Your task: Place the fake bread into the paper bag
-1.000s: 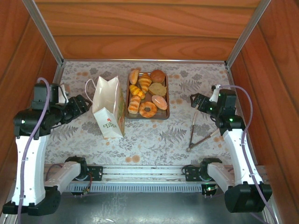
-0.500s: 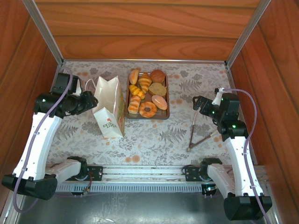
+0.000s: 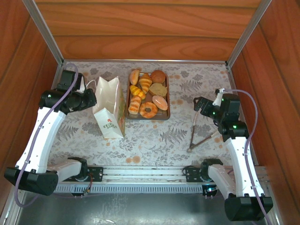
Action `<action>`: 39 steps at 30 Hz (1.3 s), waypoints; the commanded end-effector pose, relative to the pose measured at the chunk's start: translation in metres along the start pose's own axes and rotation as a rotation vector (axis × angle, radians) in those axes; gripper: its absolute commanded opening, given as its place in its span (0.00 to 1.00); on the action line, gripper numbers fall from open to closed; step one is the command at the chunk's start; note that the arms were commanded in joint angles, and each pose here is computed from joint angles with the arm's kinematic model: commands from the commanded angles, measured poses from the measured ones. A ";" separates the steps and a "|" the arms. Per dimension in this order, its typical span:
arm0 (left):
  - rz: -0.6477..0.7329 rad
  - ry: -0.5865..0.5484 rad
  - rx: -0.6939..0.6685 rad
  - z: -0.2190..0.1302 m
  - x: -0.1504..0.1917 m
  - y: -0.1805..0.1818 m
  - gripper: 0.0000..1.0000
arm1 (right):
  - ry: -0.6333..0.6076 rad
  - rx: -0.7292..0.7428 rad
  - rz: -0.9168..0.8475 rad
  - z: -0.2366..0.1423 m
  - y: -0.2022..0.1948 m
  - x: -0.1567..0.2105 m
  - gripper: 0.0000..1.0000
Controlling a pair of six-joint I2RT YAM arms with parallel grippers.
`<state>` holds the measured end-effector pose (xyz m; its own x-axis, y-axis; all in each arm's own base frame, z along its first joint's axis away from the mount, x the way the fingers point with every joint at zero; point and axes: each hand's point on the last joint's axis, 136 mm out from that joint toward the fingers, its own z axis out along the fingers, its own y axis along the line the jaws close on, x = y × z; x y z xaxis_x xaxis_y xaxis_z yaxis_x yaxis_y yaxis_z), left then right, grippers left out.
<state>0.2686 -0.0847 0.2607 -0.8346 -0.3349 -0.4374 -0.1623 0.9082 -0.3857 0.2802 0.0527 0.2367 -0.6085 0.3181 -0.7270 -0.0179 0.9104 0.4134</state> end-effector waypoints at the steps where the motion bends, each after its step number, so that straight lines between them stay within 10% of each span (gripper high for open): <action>1: 0.017 -0.002 -0.007 0.003 -0.001 0.000 0.14 | 0.005 0.025 -0.011 0.000 -0.006 0.002 1.00; 19: 0.009 -0.390 -0.004 -0.038 -0.073 -0.008 0.00 | 0.104 0.036 -0.006 -0.032 0.008 -0.002 1.00; 39: 0.026 -0.273 0.155 0.038 -0.137 -0.041 0.00 | 0.235 0.119 0.152 -0.021 -0.021 0.058 1.00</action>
<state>0.3976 -0.0737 0.2967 -0.6597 -0.4024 -0.6347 -0.1203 0.8902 -0.4393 0.2292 0.0490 0.2003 -0.7793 0.3442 -0.5236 0.1278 0.9053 0.4050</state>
